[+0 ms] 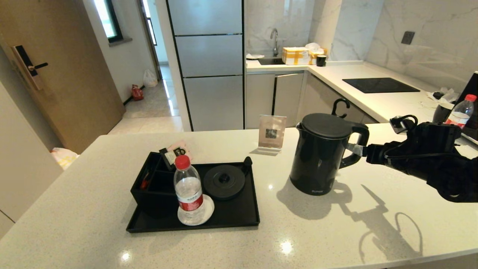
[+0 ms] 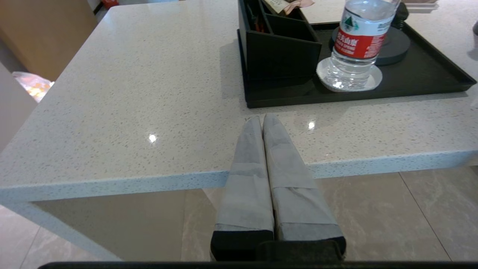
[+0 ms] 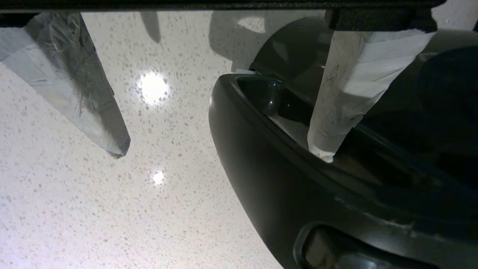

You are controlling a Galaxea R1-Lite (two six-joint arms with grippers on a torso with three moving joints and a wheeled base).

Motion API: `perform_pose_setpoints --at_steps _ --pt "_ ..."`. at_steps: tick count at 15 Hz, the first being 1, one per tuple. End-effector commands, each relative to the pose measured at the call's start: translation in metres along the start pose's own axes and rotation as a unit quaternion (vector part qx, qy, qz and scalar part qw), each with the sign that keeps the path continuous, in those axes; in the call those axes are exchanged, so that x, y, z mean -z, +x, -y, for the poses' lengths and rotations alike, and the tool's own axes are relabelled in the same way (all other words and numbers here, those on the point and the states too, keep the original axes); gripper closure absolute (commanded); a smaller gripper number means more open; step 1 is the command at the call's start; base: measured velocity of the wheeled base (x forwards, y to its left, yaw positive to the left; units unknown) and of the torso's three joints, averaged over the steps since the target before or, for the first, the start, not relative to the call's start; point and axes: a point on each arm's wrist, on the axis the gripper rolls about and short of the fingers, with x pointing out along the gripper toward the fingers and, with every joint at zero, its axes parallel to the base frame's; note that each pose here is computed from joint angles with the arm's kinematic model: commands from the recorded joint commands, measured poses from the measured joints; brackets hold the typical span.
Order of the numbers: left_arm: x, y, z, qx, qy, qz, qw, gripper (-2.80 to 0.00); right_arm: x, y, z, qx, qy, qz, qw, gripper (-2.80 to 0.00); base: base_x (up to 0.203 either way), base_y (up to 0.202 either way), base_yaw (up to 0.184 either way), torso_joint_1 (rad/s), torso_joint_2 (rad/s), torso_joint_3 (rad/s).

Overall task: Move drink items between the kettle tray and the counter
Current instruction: Return the kettle to its original position

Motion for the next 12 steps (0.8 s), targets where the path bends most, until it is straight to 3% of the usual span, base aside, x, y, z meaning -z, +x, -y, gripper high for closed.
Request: perform_pose_setpoints --at_steps 1,12 --pt "0.0 0.0 0.0 0.0 0.0 0.0 1.0 0.0 0.003 0.007 0.0 -0.004 0.0 -0.002 1.0 -2.8 0.0 0.0 0.0 0.0 0.0 0.0" --pt "0.0 0.0 0.0 -0.001 0.0 -0.001 1.0 0.0 0.0 0.028 0.003 0.007 -0.003 0.01 1.0 -2.8 0.0 0.0 0.0 0.0 0.0 0.0"
